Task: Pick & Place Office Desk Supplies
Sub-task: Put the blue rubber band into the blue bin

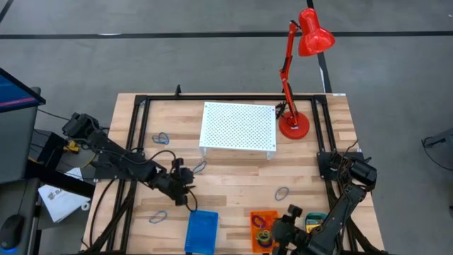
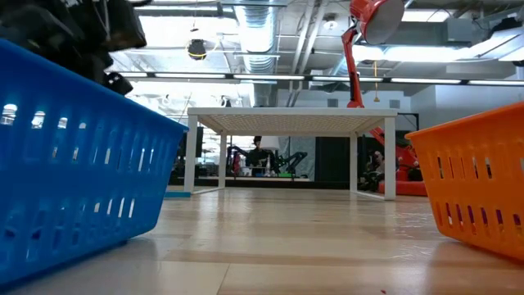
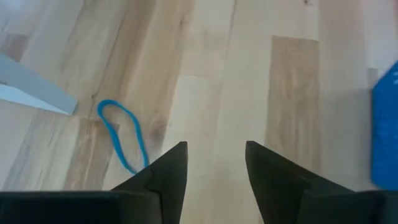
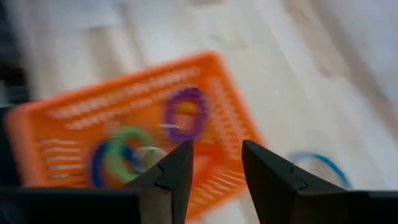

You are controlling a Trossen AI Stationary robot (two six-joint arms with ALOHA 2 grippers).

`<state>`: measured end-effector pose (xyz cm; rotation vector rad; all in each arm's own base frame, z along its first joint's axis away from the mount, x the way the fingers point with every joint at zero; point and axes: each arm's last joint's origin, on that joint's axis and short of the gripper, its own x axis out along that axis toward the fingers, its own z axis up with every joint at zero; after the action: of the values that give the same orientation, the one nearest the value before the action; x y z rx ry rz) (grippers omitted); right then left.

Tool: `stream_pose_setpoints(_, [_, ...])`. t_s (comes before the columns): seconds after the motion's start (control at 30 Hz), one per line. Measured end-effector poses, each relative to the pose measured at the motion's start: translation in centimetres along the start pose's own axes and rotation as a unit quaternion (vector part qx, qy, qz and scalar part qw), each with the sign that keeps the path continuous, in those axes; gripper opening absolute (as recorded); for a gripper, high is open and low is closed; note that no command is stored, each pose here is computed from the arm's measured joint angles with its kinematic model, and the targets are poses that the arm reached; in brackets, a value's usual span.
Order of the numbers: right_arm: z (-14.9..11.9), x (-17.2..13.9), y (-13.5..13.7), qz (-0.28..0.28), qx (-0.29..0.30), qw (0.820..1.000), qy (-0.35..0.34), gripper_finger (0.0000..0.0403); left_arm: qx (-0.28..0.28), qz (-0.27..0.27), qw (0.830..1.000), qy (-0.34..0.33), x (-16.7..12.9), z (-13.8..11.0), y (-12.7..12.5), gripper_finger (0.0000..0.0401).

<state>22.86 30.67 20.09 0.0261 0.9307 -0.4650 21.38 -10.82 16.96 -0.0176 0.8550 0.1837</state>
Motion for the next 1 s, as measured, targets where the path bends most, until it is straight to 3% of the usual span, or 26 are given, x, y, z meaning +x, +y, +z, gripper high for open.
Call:
stream_pose_setpoints(0.2, [0.0,0.0,-3.3,-0.146,0.102,0.984,0.025,0.0134,-0.008,-0.003,1.000,-0.009,0.3,-0.2,0.2,0.0154])
stream_pose_setpoints(0.4, [1.2,0.9,-4.4,-0.181,0.165,0.968,0.062,0.0134,-0.020,-0.016,0.999,-0.031,0.0,0.3,0.1,0.0156])
stream_pose_setpoints(0.7, [3.8,3.8,-8.3,-0.217,0.096,0.961,0.143,0.0134,-0.026,-0.070,0.995,-0.068,-1.4,1.3,-0.2,0.0154])
stream_pose_setpoints(0.83, [3.2,4.0,-11.6,-0.174,0.121,0.966,0.148,0.0134,-0.020,-0.084,0.993,-0.082,-2.3,1.5,-0.2,0.0154])
stream_pose_setpoints(1.0, [0.1,4.9,-15.2,-0.047,0.202,0.967,0.145,0.0133,-0.021,-0.098,0.990,-0.100,-3.2,1.8,-0.2,0.0154])
